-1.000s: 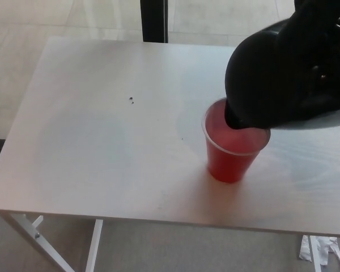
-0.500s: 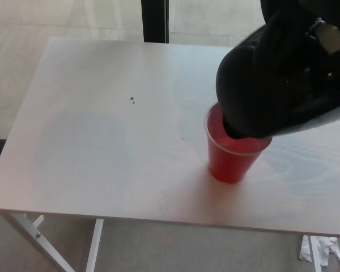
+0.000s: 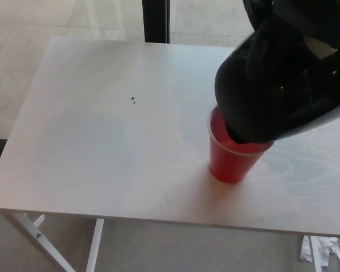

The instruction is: The robot uses its right hand to lift up a kettle kept on the middle of the desk by its handle and tilt it into a glass kept next to it to pour out water

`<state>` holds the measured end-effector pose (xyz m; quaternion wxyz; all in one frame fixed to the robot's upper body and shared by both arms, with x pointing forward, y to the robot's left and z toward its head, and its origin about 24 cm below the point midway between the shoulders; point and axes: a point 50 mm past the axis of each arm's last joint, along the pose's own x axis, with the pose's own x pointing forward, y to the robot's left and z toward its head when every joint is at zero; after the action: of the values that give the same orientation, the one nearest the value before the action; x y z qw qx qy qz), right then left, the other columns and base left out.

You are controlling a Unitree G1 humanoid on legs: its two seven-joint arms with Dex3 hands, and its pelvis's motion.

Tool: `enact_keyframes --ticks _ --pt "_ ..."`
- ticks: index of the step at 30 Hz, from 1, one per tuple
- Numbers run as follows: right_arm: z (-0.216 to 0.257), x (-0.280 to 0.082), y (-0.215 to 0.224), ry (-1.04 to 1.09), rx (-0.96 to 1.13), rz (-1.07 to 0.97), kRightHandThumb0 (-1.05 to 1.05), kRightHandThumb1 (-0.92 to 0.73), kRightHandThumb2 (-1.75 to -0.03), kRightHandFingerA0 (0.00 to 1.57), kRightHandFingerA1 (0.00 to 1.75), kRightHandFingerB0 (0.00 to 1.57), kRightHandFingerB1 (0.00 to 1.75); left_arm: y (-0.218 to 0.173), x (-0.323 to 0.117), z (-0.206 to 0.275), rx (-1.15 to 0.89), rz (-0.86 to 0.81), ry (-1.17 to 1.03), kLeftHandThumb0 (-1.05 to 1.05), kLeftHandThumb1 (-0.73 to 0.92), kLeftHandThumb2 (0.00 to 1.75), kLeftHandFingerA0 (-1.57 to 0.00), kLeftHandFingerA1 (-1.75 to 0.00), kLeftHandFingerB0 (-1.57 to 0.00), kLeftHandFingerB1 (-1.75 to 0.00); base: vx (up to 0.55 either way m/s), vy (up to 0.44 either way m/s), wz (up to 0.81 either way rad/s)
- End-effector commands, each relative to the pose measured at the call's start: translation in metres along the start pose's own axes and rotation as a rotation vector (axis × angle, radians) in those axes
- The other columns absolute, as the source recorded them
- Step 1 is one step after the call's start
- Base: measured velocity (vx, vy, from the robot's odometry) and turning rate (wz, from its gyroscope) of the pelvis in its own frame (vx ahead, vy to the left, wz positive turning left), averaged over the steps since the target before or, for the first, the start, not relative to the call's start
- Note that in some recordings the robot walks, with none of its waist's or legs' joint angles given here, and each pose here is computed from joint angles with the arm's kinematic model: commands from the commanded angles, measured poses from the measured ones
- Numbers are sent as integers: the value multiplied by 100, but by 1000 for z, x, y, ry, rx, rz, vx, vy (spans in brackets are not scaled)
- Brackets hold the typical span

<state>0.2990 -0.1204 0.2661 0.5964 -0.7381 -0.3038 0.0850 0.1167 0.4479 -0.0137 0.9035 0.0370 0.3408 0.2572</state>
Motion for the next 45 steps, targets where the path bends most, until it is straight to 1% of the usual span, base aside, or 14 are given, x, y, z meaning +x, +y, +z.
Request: enact_keyframes --ticks 1,4,5,12,15,18,22,24,29,33,34,39,41,45 --pt "0 -4 14 2 45 73 -25 -45 -99 98 175 72 168 7 -3 -1 -4 25 6 -95 80 97 -48 -62 -31 -56 0 0 0" --pt "-10 -5 12 43 64 88 -24 -43 -98 95 175 71 162 7 -3 -3 -2 24 13 -83 79 120 -46 -65 -31 -60 0 0 0" --pt "-14 -5 12 62 83 96 -24 -51 -92 92 175 77 114 7 -4 -4 -3 24 15 -95 92 86 -46 -60 -32 -56 0 0 0" --pt "-43 -6 5 188 123 66 -26 -55 -77 85 175 57 175 8 -5 -6 7 26 13 -91 92 81 -48 -60 -33 -57 0 0 0" --pt "-68 -9 0 318 200 28 -20 -53 -83 90 175 85 92 9 -6 -8 -4 26 22 -93 84 123 -46 -64 -29 -60 0 0 0" --pt "-87 -14 2 379 288 -1 -21 -51 -98 90 175 66 160 10 -7 -10 1 26 29 -91 92 83 -49 -59 -31 -54 0 0 0" --pt "-103 -25 -2 497 394 -49 -21 -48 -110 92 175 73 152 9 -7 -12 -2 25 35 -91 85 124 -45 -64 -25 -57 0 0 0" --pt "-107 -31 -2 538 440 -58 -22 -43 -126 97 175 82 158 10 -7 -13 -16 24 36 -91 92 82 -46 -60 -31 -56 0 0 0" --pt "-112 -40 -1 593 502 -72 -26 -48 -114 124 139 102 122 10 -8 -12 -13 30 33 -90 92 81 -45 -59 -31 -55 0 0 0" --pt "-118 -52 7 632 565 -92 -20 -38 -123 91 175 73 160 10 -7 -13 -19 31 37 -96 92 80 -49 -62 -31 -55 0 0 0" --pt "-119 -56 11 635 579 -105 -21 -36 -124 92 175 78 149 11 -8 -14 -13 31 40 -85 79 120 -45 -65 -30 -60 0 0 0" --pt "-123 -71 28 735 691 -122 -19 -36 -114 91 174 86 122 11 -9 -15 -8 36 46 -90 92 84 -48 -60 -32 -55 0 0 0" --pt "-122 -78 36 735 739 -152 -18 -30 -124 94 175 88 137 12 -9 -16 -19 33 44 -92 86 125 -47 -66 -30 -60 0 0 0" --pt "-125 -101 66 858 889 -195 -24 -37 -118 102 151 90 114 13 -9 -16 -24 38 43 -91 92 83 -49 -60 -33 -54 0 0 0"
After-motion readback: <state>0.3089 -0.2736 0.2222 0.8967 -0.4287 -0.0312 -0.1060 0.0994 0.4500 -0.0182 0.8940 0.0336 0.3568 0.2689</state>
